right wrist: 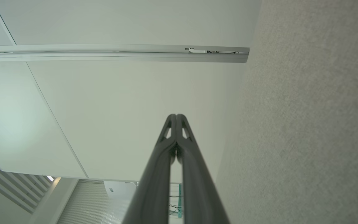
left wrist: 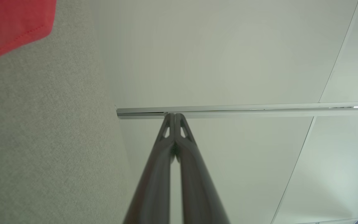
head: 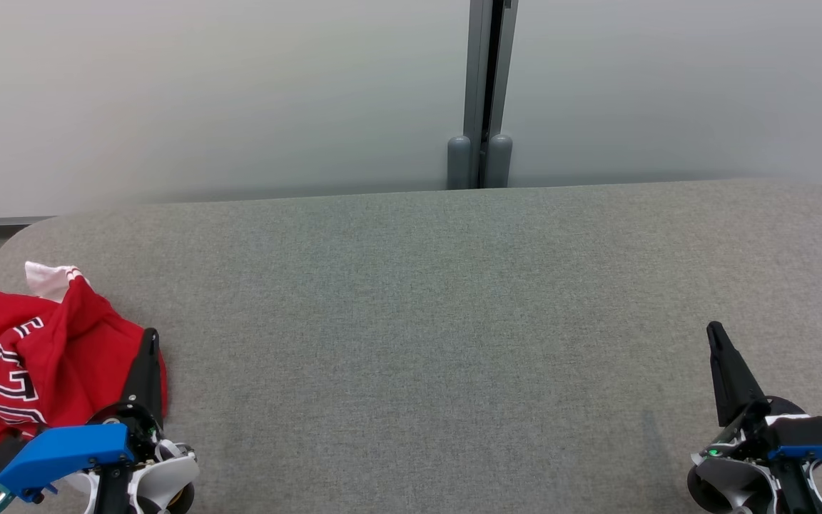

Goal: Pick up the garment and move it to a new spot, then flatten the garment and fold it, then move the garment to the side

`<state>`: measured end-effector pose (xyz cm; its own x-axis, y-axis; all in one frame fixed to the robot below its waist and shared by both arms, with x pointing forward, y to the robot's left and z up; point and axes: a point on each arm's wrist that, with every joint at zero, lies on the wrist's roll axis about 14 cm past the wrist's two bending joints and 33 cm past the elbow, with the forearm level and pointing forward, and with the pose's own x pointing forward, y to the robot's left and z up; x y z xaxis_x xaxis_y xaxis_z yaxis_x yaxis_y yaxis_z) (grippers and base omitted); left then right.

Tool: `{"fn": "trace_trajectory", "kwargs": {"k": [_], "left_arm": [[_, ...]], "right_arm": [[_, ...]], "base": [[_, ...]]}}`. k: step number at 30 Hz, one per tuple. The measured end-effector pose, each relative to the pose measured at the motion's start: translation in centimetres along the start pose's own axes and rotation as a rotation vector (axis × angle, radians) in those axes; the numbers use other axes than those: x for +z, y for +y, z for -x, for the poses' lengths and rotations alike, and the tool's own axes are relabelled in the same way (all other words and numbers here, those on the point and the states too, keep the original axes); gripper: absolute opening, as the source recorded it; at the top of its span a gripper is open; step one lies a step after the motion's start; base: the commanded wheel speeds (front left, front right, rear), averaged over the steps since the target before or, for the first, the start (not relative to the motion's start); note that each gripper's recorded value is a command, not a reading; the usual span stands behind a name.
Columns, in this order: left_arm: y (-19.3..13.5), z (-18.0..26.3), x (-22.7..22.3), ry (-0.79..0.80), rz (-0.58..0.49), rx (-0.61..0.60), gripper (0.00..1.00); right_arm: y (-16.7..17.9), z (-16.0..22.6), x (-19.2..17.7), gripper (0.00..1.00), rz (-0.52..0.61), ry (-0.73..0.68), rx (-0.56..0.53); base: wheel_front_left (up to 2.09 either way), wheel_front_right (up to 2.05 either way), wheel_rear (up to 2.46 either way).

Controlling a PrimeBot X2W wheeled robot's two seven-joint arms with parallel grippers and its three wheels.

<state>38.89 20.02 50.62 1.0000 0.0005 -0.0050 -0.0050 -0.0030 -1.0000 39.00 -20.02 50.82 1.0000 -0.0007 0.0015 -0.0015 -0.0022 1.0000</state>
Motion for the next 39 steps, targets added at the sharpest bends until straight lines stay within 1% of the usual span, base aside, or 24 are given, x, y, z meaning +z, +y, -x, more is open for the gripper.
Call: {"fn": "trace_trajectory", "kwargs": {"k": [24, 25, 28, 32, 39], "left_arm": [[0.1, 0.0, 0.0, -0.001, 0.000, 0.004, 0.00], [0.6, 0.2, 0.0, -0.002, 0.002, 0.017, 1.00], [1.9, 0.8, 0.0, -0.007, 0.002, 0.058, 1.00], [2.2, 0.7, -0.6, 0.004, -0.047, 0.070, 1.00], [2.2, 0.2, -0.5, 0.001, -0.194, 0.078, 1.00]], "right_arm": [[-0.1, 0.0, 0.0, 0.00, 0.000, 0.000, -0.003], [-0.4, 0.1, 0.0, 1.00, -0.002, 0.000, -0.013], [-1.3, 0.4, -0.1, 1.00, -0.003, -0.001, -0.038], [-1.3, 0.4, -0.1, 1.00, 0.028, -0.005, -0.043], [-1.7, 0.1, 0.0, 1.00, 0.145, -0.002, -0.059]], "base": [[0.00, 0.00, 0.00], [0.00, 0.00, 0.00], [0.00, 0.00, 0.00], [0.00, 0.00, 0.00], [0.00, 0.00, 0.00]]}}
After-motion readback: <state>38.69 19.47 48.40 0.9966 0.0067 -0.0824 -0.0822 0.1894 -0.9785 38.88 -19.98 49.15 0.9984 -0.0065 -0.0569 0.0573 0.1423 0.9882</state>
